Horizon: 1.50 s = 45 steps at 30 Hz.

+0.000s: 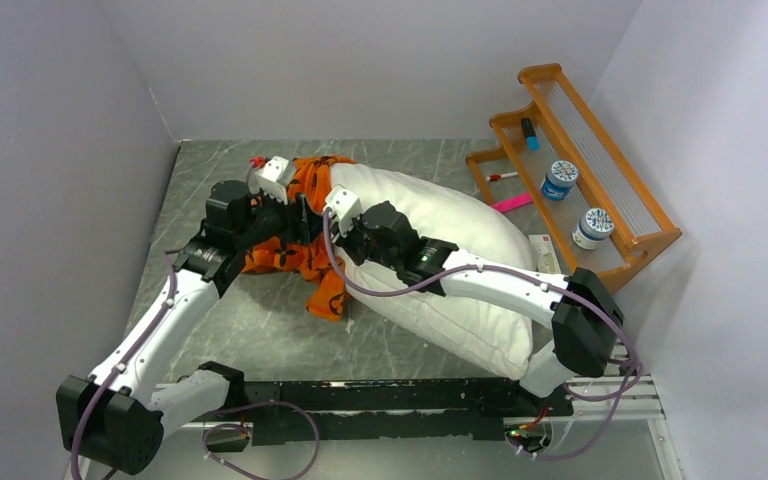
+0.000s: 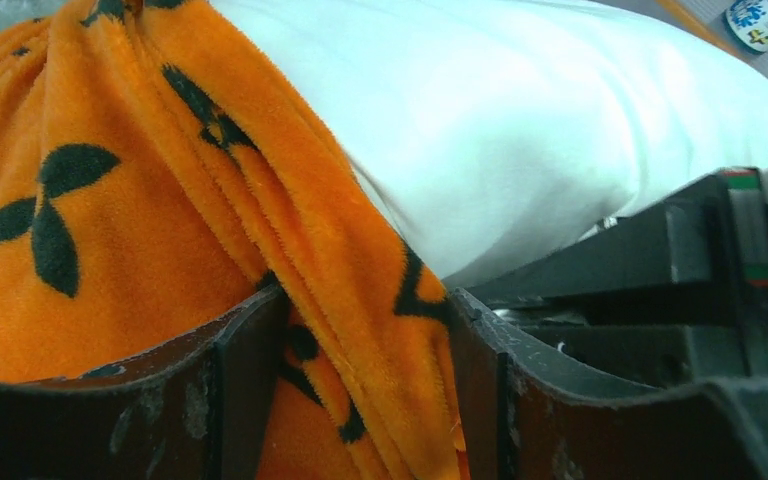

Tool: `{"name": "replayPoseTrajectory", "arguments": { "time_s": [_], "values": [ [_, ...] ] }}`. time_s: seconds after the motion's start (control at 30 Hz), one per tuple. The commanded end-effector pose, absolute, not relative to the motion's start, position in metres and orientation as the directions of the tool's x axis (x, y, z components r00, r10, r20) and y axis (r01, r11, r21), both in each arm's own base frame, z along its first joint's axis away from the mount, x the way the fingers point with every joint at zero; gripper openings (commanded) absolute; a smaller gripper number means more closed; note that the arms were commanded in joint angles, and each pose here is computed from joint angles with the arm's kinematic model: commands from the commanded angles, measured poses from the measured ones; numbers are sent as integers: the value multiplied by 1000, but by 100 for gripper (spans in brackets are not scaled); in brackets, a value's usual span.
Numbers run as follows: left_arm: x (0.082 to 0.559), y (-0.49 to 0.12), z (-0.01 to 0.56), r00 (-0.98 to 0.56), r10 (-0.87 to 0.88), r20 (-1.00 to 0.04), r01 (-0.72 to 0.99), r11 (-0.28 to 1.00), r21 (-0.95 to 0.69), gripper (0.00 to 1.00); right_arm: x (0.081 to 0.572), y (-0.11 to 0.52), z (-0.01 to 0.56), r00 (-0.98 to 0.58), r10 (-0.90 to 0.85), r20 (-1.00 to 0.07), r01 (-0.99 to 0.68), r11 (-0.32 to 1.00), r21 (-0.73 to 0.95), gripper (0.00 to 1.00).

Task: Remove the pillowcase from the pillow
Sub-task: Remove the pillow from the pillowcase.

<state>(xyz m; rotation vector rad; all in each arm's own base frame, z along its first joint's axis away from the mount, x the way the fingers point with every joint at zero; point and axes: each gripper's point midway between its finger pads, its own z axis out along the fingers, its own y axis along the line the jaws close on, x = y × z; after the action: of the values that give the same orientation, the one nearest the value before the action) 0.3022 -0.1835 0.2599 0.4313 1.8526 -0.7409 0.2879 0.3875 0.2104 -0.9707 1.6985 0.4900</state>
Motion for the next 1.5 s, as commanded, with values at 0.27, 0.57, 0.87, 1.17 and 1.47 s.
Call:
{"name": "replayPoseTrajectory", "arguments": {
  "time_s": [0.27,0.57,0.87,1.17,1.47],
  "values": [
    [322,-158,222,-516,37,-856,431,874,-222,39,299,353,208,-147,-386,-911,-709,683,-175,0],
    [324,-86,219,-484,82,-871,151,988,9,5,304,322,225,-115,-356,-927,-620,755,-213,0],
    [316,-41,227,-424,33,-905,-46,997,59,5,314,285,232,-139,-279,-950,-556,816,-158,0],
    [314,-32,231,-403,11,-915,-89,995,51,5,329,243,231,-192,-183,-964,-475,877,-72,0],
    [313,-15,227,-409,-12,-912,-173,983,65,5,339,208,237,-215,-74,-974,-399,917,18,0]
  ]
}}
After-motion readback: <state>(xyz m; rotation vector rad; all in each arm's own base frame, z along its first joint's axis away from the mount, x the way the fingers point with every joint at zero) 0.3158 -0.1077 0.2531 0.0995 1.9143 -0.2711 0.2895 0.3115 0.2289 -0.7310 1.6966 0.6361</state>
